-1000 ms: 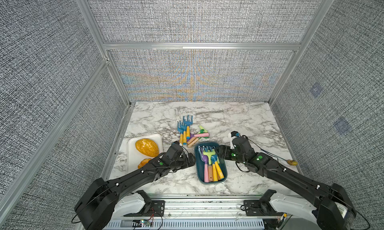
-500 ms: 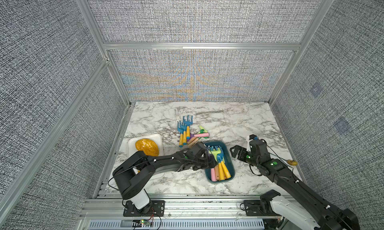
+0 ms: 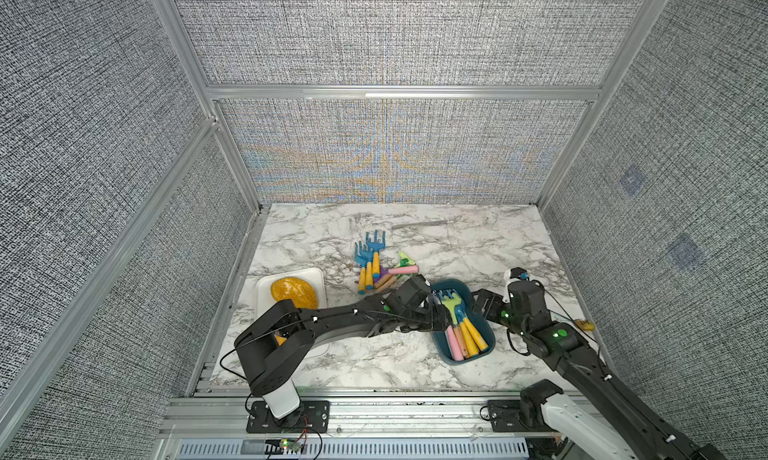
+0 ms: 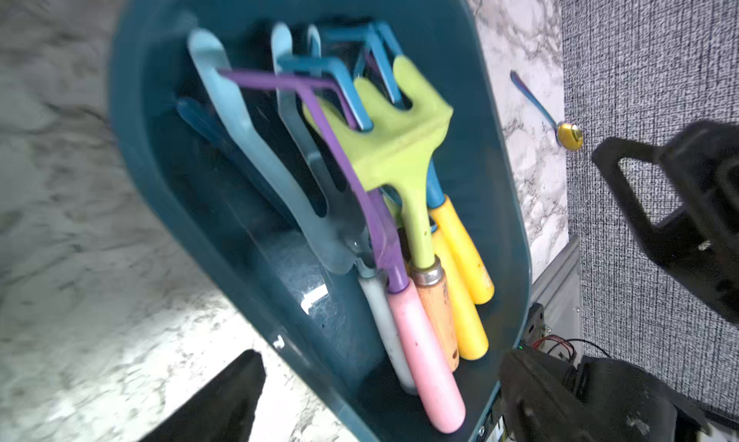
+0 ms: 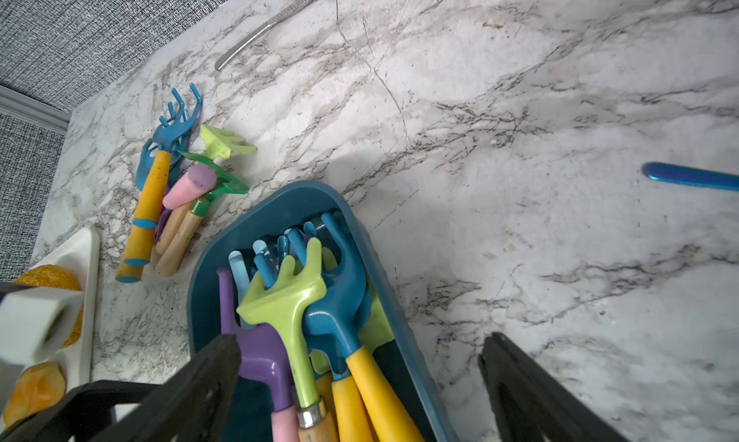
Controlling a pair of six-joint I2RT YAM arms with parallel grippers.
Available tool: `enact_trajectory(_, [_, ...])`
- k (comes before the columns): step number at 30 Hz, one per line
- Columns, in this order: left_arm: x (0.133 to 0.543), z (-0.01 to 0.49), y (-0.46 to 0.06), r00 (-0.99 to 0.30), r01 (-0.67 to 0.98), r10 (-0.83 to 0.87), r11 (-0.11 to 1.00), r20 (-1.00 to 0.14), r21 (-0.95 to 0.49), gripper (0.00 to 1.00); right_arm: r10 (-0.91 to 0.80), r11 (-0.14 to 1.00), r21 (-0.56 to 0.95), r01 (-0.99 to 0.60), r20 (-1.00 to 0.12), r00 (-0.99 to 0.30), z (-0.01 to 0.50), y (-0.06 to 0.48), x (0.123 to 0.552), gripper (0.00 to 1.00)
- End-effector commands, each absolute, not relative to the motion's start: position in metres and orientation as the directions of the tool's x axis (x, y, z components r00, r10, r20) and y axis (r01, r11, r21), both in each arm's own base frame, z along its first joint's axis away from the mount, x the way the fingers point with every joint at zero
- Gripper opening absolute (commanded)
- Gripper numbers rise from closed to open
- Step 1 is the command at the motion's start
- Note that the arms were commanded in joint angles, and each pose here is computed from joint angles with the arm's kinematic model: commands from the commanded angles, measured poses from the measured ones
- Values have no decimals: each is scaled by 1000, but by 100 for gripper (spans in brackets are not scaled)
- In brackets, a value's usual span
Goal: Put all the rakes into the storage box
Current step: Move the storage box to the center of the board.
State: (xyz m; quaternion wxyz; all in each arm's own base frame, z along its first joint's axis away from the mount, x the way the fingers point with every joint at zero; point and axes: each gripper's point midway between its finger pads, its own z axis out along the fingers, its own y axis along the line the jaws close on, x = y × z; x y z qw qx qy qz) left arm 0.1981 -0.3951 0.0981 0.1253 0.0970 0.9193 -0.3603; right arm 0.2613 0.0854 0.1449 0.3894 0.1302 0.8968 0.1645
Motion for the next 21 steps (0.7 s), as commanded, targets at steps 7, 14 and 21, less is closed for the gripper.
enact_trajectory(7, [233, 136, -319, -877, 292, 84, 875, -473, -386, 99, 269, 918, 389, -75, -751, -604, 202, 108, 286, 99])
enact_trajectory(14, [271, 155, -251, -846, 213, 61, 949, -530, -231, 99, 168, 851, 426, -306, -773, -611, 240, 158, 313, 99])
enact_trajectory(21, [304, 153, -203, -852, 120, 35, 984, -522, -130, 99, 31, 803, 431, -411, -720, -693, 221, 207, 341, 89])
